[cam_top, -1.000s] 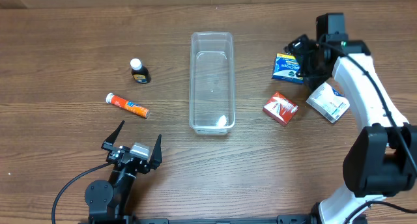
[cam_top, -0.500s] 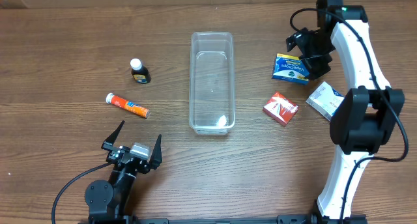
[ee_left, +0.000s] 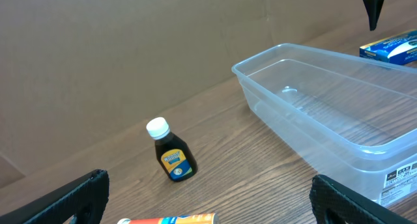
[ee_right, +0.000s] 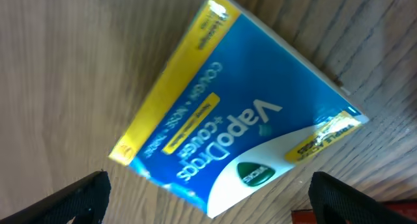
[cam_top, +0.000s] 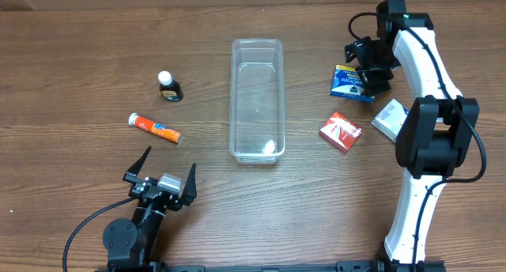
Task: Pack container
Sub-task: 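Carry the VapoDrops box left and lower it into the container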
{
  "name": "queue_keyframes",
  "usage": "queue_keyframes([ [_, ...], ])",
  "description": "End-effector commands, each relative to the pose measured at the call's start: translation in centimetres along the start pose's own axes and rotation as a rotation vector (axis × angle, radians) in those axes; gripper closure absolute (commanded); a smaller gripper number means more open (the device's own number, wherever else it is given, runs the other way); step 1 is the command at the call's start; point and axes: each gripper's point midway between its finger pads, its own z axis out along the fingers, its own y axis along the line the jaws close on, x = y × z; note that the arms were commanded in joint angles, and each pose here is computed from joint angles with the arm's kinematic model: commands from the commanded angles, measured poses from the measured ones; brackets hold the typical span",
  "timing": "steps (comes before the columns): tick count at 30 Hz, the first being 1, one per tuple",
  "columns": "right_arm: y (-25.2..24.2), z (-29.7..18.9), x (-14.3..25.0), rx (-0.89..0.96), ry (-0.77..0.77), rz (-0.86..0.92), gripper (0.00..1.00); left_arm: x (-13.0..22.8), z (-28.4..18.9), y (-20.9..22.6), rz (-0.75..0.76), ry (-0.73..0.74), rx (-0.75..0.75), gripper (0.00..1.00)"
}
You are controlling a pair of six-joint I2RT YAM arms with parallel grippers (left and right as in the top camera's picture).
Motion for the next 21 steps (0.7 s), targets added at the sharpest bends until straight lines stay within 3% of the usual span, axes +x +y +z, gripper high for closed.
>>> queue_keyframes([
  [1, -0.2, 1.1, 0.7, 0.037, 0.009, 0.008, 0.0, 0.1, 0.0, 0.2, -0.013, 0.001, -0.012, 0.0],
  [14, 1.6, 1.3, -1.0, -0.009, -0.125, 0.078, 0.0, 0.1, 0.0, 0.2, -0.013, 0.001, -0.012, 0.0],
  [21, 2.0, 4.6, -1.8, -0.008, -0.123, 0.058, 0.0, 0.1, 0.0, 0.2, -0.013, 0.001, -0.012, 0.0],
])
